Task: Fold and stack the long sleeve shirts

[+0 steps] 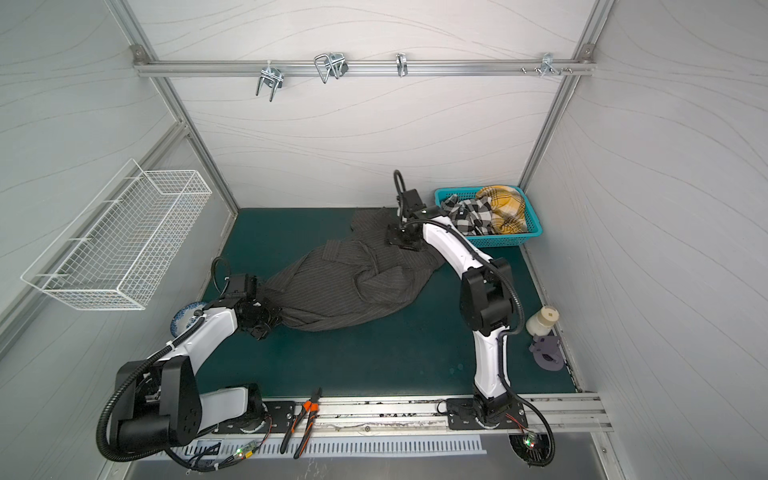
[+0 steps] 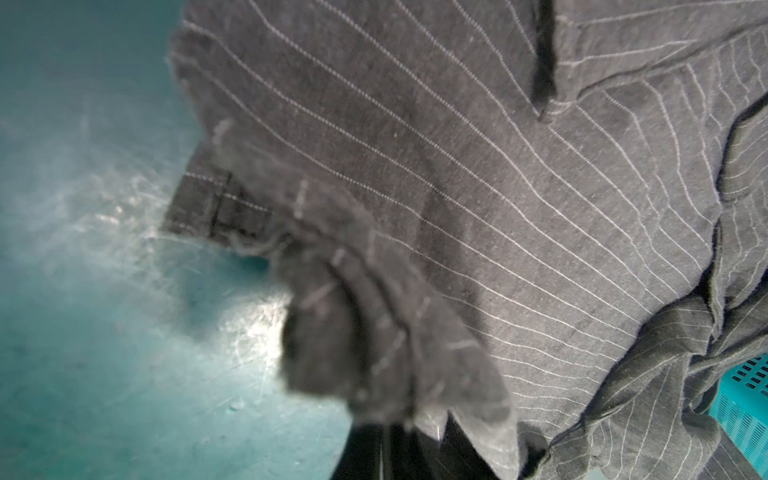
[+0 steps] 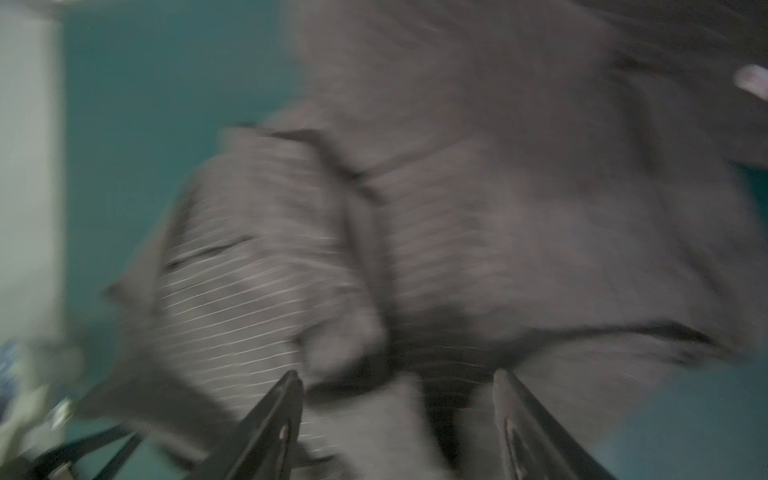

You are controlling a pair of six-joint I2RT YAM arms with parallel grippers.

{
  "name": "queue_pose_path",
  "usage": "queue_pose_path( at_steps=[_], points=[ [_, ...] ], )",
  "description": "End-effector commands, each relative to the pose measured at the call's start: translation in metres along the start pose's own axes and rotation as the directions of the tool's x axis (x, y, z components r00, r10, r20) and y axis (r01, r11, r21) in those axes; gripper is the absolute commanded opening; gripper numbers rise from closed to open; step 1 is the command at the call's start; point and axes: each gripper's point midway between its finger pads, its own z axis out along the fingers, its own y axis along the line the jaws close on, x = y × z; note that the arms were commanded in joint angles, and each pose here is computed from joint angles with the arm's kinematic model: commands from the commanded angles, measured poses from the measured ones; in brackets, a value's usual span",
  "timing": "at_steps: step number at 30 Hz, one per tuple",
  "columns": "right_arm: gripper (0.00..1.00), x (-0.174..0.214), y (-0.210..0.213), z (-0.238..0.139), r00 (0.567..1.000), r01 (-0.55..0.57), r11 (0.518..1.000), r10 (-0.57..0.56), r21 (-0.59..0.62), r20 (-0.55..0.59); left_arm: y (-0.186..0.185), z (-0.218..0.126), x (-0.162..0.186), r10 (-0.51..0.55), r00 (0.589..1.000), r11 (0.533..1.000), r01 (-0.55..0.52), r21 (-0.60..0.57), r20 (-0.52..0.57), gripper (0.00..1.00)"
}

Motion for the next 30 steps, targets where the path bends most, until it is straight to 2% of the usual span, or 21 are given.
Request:
queue_pose_path(
  at_steps=[1,4,7,12,16,19,23,25,26,30],
  points=[
    [0.75,0.011,-0.02,0.0,0.998,-0.011,0.996,0.016,0.094,-0.054,-0.017,-0.01,-0.01,0.006,1.0,0.999,-0.007,0.043,0.023,0.0],
    [0.73,0.016,-0.047,0.019,0.99,-0.071,0.982,0.09,0.172,-0.104,-0.018,-0.017,-0.01,0.019,0.999,0.999,-0.021,0.047,0.034,0.0],
    [0.72,0.018,-0.045,0.032,0.983,-0.105,0.983,0.125,0.15,-0.132,-0.018,-0.025,-0.01,0.035,0.998,0.998,-0.037,0.056,0.05,0.0],
    [0.78,0.03,-0.02,0.049,0.983,-0.001,0.988,0.029,0.154,-0.182,-0.018,-0.03,-0.007,0.05,0.997,0.996,-0.053,0.067,0.054,0.0],
    [0.75,0.049,-0.026,0.062,0.968,0.015,0.981,0.035,0.195,-0.247,-0.015,-0.028,-0.005,0.048,0.998,0.997,-0.051,0.063,0.04,0.0],
    [0.65,0.06,-0.025,0.058,0.967,0.033,0.98,0.019,0.197,-0.254,-0.014,-0.027,-0.007,0.046,0.998,0.997,-0.049,0.063,0.042,0.0],
    [0.38,0.076,-0.035,0.034,0.969,0.025,0.972,0.033,0.233,-0.243,-0.012,-0.027,-0.008,0.04,0.998,0.997,-0.043,0.06,0.038,0.0],
    [0.29,0.087,-0.042,0.019,0.973,0.018,0.968,0.041,0.252,-0.227,-0.011,-0.026,-0.009,0.039,0.998,0.997,-0.041,0.058,0.04,0.0],
    [0.26,0.093,-0.044,0.011,0.976,0.015,0.966,0.042,0.258,-0.214,-0.011,-0.026,-0.01,0.038,0.998,0.998,-0.04,0.058,0.043,0.0],
    [0.24,0.136,-0.06,-0.01,0.979,0.01,0.953,0.053,0.303,-0.198,-0.008,-0.026,-0.015,0.026,0.998,0.999,-0.029,0.046,0.057,0.0]
  ],
)
